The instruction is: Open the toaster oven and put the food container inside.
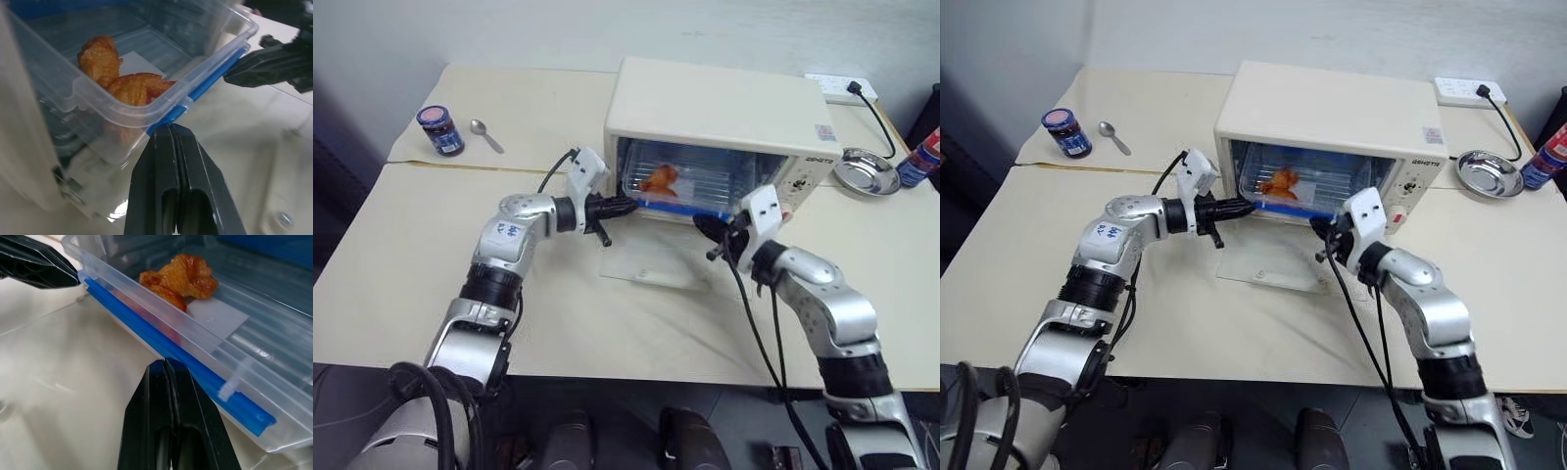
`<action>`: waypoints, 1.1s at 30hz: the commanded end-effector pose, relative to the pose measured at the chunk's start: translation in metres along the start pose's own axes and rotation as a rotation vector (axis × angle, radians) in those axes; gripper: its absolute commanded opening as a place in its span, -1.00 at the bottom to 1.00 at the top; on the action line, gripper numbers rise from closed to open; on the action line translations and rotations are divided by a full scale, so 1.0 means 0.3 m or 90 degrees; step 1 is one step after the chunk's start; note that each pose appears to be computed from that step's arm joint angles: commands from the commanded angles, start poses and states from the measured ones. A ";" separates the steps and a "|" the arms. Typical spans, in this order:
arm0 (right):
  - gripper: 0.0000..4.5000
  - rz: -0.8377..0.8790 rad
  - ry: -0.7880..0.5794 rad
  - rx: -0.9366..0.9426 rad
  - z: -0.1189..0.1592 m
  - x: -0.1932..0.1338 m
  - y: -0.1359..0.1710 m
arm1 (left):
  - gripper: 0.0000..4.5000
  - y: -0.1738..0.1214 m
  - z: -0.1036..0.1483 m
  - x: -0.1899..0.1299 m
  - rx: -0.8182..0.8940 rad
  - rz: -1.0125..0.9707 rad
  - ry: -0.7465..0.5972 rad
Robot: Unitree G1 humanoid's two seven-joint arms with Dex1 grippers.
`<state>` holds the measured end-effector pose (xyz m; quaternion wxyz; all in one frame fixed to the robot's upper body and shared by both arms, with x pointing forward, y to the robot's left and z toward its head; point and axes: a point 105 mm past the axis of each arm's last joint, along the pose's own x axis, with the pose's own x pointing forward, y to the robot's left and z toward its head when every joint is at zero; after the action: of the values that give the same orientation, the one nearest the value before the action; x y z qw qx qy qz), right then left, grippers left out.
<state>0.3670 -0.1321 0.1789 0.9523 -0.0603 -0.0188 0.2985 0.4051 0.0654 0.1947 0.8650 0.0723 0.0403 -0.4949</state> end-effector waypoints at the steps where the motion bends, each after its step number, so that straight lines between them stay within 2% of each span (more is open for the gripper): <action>1: -0.99 -0.103 -0.060 -0.014 0.071 0.068 -0.081 | -1.00 0.057 0.085 0.005 0.008 0.069 -0.062; 4: -0.99 -0.084 -0.070 -0.004 0.081 0.087 -0.064 | -1.00 0.040 0.094 -0.007 0.007 0.040 -0.064; 6: -0.99 -0.036 -0.074 -0.011 0.090 0.061 -0.027 | -1.00 -0.005 0.122 -0.056 0.011 -0.017 -0.076; 9: -0.99 0.033 -0.069 -0.006 0.105 -0.029 0.014 | -1.00 -0.084 0.171 -0.177 0.009 -0.108 -0.094; 13: -0.99 0.120 -0.032 0.000 0.112 -0.198 0.065 | -1.00 -0.154 0.205 -0.341 0.018 -0.171 -0.072; 16: -1.00 0.168 0.019 0.020 0.090 -0.322 0.099 | -0.74 -0.199 0.232 -0.431 0.019 -0.211 -0.052; 18: -1.00 0.203 0.080 0.046 0.040 -0.415 0.138 | -0.47 -0.239 0.250 -0.488 0.027 -0.249 -0.028; 19: -1.00 0.211 0.105 0.057 0.018 -0.448 0.152 | -0.34 -0.253 0.253 -0.507 0.031 -0.263 -0.016; 20: -1.00 0.214 0.120 0.063 0.006 -0.468 0.160 | -0.30 -0.262 0.255 -0.517 0.033 -0.270 -0.008; 21: -1.00 0.203 0.138 0.073 -0.026 -0.482 0.162 | -0.13 -0.270 0.253 -0.527 0.042 -0.278 0.002; 25: -1.00 0.100 0.166 0.126 -0.159 -0.480 0.139 | 0.37 -0.282 0.247 -0.537 0.072 -0.291 0.023; 29: -1.00 0.035 0.164 0.128 -0.228 -0.448 0.138 | 0.93 -0.274 0.253 -0.526 0.078 -0.292 0.019; 30: -1.00 0.014 0.160 0.132 -0.240 -0.438 0.130 | 0.99 -0.275 0.253 -0.524 0.083 -0.294 0.020; 33: -1.00 -0.023 0.152 0.132 -0.271 -0.414 0.117 | 0.99 -0.271 0.250 -0.514 0.105 -0.287 0.024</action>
<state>0.2459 -0.1802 0.0915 0.9468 0.0151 0.1414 0.2886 0.2578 0.1449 0.2751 0.7238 0.1134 0.0518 -0.6786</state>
